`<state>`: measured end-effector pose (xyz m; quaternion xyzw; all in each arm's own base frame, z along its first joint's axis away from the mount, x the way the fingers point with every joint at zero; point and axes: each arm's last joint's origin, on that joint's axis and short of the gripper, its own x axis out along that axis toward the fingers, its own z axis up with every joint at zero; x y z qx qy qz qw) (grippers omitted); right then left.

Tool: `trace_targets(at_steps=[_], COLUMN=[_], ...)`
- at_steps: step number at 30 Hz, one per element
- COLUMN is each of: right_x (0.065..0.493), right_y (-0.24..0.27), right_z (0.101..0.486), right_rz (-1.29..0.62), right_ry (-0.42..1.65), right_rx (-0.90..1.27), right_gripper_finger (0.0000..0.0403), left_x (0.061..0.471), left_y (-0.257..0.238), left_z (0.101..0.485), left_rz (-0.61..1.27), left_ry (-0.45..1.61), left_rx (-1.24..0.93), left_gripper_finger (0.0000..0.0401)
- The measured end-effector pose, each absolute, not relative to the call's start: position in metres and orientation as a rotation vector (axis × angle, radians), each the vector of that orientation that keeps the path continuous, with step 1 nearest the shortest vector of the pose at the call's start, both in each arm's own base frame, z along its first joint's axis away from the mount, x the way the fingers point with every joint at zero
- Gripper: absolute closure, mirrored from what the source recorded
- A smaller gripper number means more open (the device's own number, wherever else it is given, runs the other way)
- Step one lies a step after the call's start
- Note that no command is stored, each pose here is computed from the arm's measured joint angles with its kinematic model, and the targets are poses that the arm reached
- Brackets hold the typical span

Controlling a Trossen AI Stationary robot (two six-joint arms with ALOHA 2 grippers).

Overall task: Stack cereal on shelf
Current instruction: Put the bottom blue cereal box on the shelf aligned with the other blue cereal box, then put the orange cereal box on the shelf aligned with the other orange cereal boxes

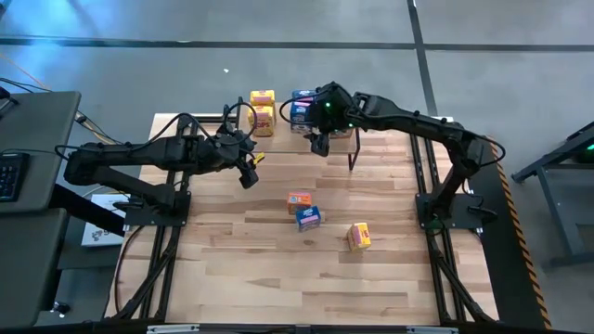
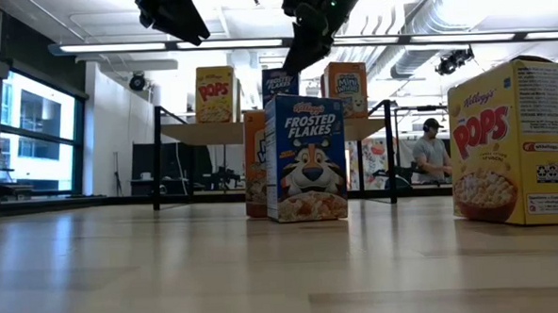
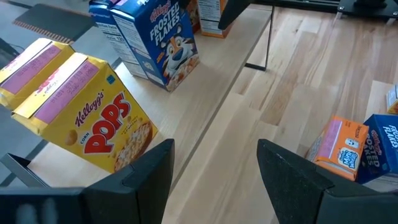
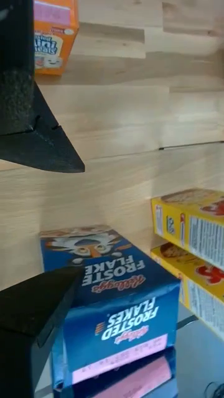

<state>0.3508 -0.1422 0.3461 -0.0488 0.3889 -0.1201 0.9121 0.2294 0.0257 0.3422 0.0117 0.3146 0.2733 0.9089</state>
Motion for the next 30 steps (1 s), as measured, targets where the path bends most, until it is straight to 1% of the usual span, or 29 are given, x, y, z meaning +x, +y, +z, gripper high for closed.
trace_targets(at_steps=[10, 19, 27, 30], right_x=[0.348, 0.349, 0.347, 0.344], right_y=[-0.148, -0.144, -0.115, -0.102], right_z=[0.346, 0.345, 0.347, 0.349], right_rz=[-0.282, -0.257, -0.176, -0.118], right_ry=[0.808, 0.818, 0.877, 0.902], right_rx=[-0.100, -0.093, -0.103, -0.107], right_gripper_finger=[0.0151, 0.0151, 0.0151, 0.0151], left_x=[0.229, 0.229, 0.229, 0.229], left_y=[0.026, 0.026, 0.026, 0.026], left_z=[0.342, 0.342, 0.342, 0.342], left_rz=[0.564, 0.564, 0.564, 0.564], left_ry=[0.649, 0.649, 0.649, 0.649], left_rx=[0.024, 0.024, 0.024, 0.024], left_gripper_finger=[0.0180, 0.0180, 0.0180, 0.0180])
